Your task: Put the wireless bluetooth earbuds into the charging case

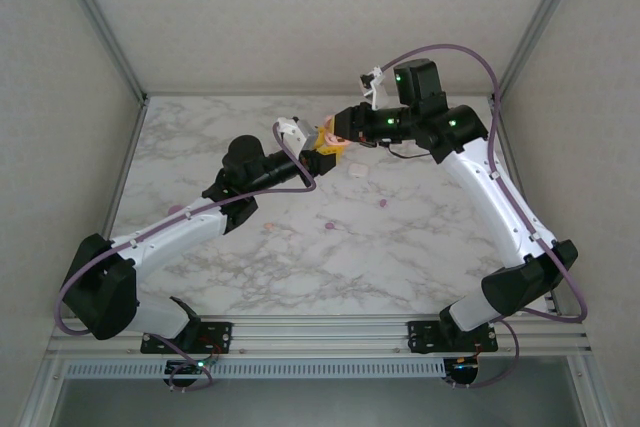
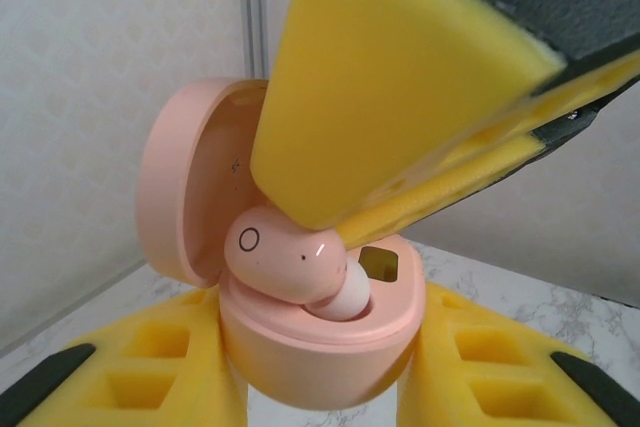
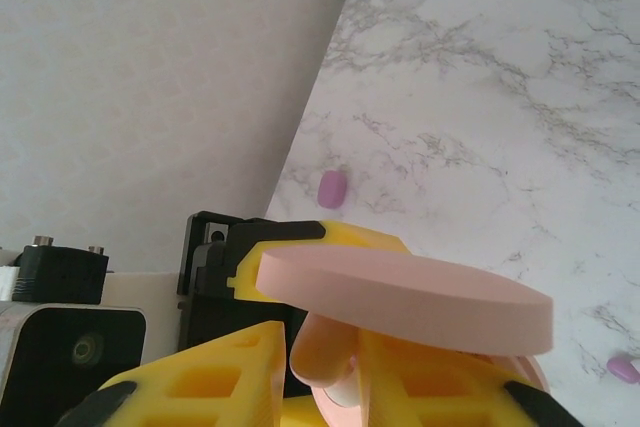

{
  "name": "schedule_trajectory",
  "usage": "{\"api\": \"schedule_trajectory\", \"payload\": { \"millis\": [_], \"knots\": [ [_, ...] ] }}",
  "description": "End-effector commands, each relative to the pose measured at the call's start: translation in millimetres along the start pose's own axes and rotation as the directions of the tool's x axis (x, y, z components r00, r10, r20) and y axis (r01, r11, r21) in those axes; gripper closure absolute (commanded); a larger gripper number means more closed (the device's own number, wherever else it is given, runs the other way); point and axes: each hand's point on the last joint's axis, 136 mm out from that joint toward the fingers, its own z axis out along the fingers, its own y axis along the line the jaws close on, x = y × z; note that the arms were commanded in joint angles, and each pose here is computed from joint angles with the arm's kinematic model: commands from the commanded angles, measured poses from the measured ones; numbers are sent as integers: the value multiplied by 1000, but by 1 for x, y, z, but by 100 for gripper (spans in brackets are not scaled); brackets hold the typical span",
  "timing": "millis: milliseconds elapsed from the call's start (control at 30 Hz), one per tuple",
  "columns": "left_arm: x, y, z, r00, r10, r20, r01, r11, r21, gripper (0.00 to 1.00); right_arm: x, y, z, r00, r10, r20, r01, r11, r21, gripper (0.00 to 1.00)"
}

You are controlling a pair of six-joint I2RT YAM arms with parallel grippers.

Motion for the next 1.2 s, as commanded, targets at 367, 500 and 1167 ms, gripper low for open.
{"api": "schedule_trajectory", "payload": {
  "millis": [367, 500, 1167],
  "knots": [
    [-54, -6, -4, 986, 66, 155, -68, 998, 4, 79, 14, -6, 0, 997, 36, -72, -33, 999, 39, 72],
    [-53, -5, -4, 986, 65, 153, -66, 998, 0, 79, 16, 0, -1, 996, 32, -86, -31, 999, 11, 72],
    [-52, -5, -4, 987, 64, 145, -65, 998, -3, 80, 3, 10, -15, 1000, -2, -18, 3, 1000, 24, 74]
  ]
}}
